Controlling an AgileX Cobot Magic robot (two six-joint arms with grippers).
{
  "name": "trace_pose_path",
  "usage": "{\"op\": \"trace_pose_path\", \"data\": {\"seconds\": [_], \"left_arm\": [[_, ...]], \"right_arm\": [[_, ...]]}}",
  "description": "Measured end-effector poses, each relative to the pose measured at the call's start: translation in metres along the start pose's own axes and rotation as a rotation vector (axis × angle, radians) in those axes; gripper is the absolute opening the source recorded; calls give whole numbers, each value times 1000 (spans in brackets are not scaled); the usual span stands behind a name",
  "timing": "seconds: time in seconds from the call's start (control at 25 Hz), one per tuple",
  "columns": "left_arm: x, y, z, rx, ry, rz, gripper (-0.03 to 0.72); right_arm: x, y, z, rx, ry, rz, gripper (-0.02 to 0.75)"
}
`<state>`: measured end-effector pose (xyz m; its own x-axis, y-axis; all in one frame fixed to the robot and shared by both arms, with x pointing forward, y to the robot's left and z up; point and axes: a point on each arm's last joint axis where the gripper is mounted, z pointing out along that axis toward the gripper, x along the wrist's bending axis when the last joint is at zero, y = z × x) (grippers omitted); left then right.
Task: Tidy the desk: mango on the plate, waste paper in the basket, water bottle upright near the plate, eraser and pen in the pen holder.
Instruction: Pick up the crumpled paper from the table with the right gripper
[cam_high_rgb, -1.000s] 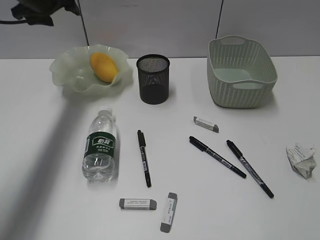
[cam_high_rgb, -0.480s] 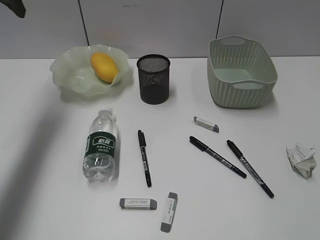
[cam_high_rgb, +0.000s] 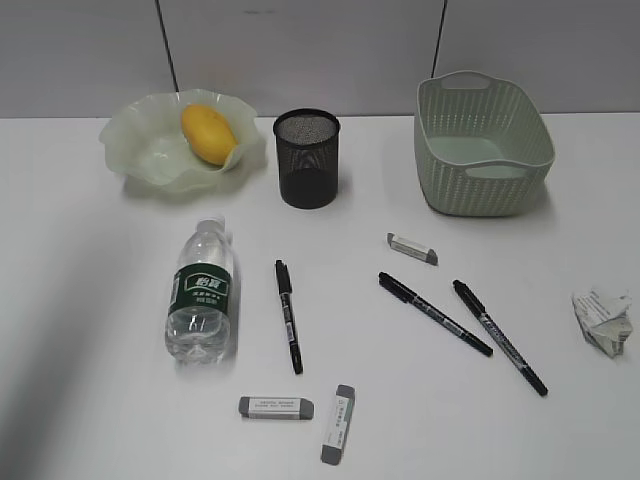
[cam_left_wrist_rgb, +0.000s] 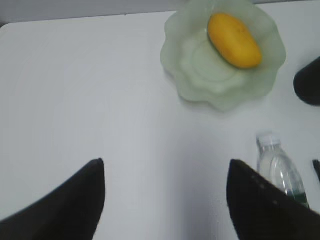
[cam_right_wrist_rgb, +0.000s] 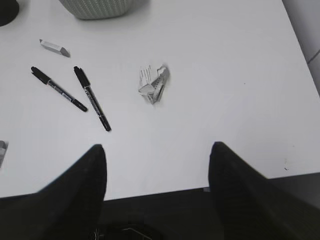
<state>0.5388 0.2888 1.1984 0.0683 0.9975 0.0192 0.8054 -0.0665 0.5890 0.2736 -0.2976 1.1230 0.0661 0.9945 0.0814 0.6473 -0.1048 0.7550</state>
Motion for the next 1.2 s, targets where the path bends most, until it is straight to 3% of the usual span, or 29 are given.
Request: {"op": "trace_pose_path", "data": {"seconds": [0.28, 0.56, 0.84, 1.2], "left_arm": [[-2, -75, -63, -63, 2, 2, 571], [-5, -162, -109, -180, 13, 4, 571], [-9, -245, -117, -276, -2, 0, 568], [-20, -327, -84, -347, -93, -16, 559]], "right_arm": [[9, 64, 49, 223, 19, 32, 508], [11, 76, 135, 532, 23, 51, 508], [10, 76, 204, 615, 10, 49, 498], [5, 56, 278, 716, -12, 52, 488]]}}
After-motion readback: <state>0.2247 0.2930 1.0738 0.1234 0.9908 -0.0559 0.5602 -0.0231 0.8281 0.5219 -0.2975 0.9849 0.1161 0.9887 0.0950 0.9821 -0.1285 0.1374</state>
